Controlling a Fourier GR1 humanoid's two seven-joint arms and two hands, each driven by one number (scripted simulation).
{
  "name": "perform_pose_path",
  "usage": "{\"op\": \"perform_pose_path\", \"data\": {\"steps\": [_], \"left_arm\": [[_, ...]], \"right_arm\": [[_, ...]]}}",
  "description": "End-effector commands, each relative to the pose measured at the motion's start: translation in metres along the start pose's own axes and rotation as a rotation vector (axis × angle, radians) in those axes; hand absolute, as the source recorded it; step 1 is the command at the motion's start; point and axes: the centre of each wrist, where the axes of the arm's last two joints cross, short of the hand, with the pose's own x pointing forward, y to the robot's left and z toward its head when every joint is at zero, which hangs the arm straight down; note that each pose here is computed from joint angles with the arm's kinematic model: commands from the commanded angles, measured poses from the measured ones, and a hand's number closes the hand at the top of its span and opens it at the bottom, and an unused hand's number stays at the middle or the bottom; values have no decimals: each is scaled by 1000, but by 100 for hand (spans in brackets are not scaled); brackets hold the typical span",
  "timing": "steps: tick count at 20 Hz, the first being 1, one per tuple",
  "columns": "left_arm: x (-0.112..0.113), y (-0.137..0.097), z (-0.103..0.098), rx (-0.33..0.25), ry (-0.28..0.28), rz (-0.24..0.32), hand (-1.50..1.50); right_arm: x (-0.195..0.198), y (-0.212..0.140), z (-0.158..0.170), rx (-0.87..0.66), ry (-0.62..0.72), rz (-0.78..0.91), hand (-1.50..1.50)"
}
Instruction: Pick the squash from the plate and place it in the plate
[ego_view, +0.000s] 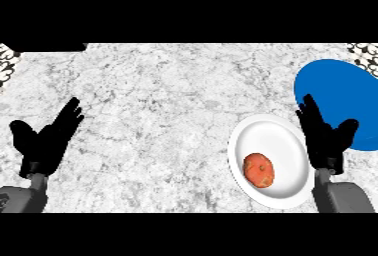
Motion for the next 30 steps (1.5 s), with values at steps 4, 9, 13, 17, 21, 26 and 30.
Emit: {"op": "perform_pose_path", "data": {"steps": [4,9,13,17,21,26,30], "left_arm": [[-35,-30,5,-26,125,41,0],[-44,-69,13,-93,147,131,0],[-50,-83,24,-97,161,154,0],[-59,-84,23,-103,176,130,0],[-37,-83,24,-70,158,127,0],[-46,-72,26,-82,160,144,0],[-46,-52,23,-82,176,133,0]], "right_arm": [[89,-16,-37,338,-329,-68,150],[58,-73,-53,160,-435,239,150],[23,-105,-50,160,-524,-6,-150],[11,-114,-63,294,-533,39,-150],[30,-133,-59,390,-513,201,-150],[79,-146,-58,620,-388,547,-150],[80,-126,-48,723,-352,668,-150]]}}
